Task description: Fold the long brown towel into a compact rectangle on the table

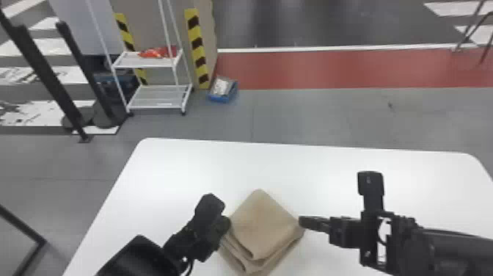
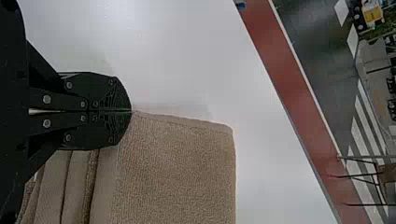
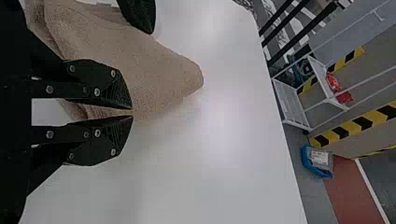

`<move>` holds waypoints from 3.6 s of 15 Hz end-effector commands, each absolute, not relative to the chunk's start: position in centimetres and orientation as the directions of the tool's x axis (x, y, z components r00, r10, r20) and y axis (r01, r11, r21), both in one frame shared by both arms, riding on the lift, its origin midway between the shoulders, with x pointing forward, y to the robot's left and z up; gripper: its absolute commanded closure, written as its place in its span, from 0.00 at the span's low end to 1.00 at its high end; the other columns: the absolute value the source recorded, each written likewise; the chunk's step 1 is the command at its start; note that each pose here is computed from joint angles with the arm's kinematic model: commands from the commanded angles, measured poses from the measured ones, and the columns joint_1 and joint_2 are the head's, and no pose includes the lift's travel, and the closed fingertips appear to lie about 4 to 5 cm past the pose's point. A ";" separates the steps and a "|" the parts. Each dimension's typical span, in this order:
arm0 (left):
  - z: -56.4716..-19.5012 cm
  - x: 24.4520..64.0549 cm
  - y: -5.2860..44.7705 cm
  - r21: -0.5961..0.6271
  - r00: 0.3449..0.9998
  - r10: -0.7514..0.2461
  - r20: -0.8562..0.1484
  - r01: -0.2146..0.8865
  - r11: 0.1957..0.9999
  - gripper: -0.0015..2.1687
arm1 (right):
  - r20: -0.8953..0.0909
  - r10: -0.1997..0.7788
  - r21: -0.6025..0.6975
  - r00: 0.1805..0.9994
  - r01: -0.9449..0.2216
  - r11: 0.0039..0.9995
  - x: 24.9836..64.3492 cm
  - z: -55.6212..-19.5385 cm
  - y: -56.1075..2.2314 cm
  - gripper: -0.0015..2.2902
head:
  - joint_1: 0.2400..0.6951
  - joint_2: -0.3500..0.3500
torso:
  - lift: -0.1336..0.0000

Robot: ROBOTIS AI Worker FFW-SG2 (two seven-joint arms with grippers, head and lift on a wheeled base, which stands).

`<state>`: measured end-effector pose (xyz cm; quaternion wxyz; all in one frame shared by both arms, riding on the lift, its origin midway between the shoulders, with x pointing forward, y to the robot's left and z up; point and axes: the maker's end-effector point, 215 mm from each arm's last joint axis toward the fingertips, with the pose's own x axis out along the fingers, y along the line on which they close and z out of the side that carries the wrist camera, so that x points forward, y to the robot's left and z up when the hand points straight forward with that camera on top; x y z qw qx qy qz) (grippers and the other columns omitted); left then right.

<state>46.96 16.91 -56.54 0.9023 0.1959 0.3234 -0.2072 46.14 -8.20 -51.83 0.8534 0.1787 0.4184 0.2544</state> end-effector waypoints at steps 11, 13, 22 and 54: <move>-52.5 49.6 18.2 0.176 0.768 -0.263 -0.585 0.437 0.882 0.83 | -0.629 0.584 0.532 0.513 -0.263 0.805 43.5 -54.0 -9.1 0.42 | 1.00 0.66 | 1.00; -51.9 50.0 18.1 0.165 0.770 -0.274 -0.576 0.438 0.884 0.83 | -0.643 0.569 0.522 0.512 -0.251 0.815 44.4 -55.0 -9.3 0.42 | 1.00 0.66 | 1.00; -50.5 51.3 18.7 0.150 0.776 -0.293 -0.559 0.442 0.884 0.83 | -0.608 0.551 0.479 0.572 -0.289 0.829 52.4 -53.2 -8.6 0.42 | 1.00 0.64 | 1.00; -49.3 52.7 22.8 0.139 0.796 -0.266 -0.544 0.398 0.907 0.83 | -0.542 0.558 0.453 0.628 -0.341 0.824 56.0 -53.7 -7.6 0.42 | 1.00 0.71 | 1.00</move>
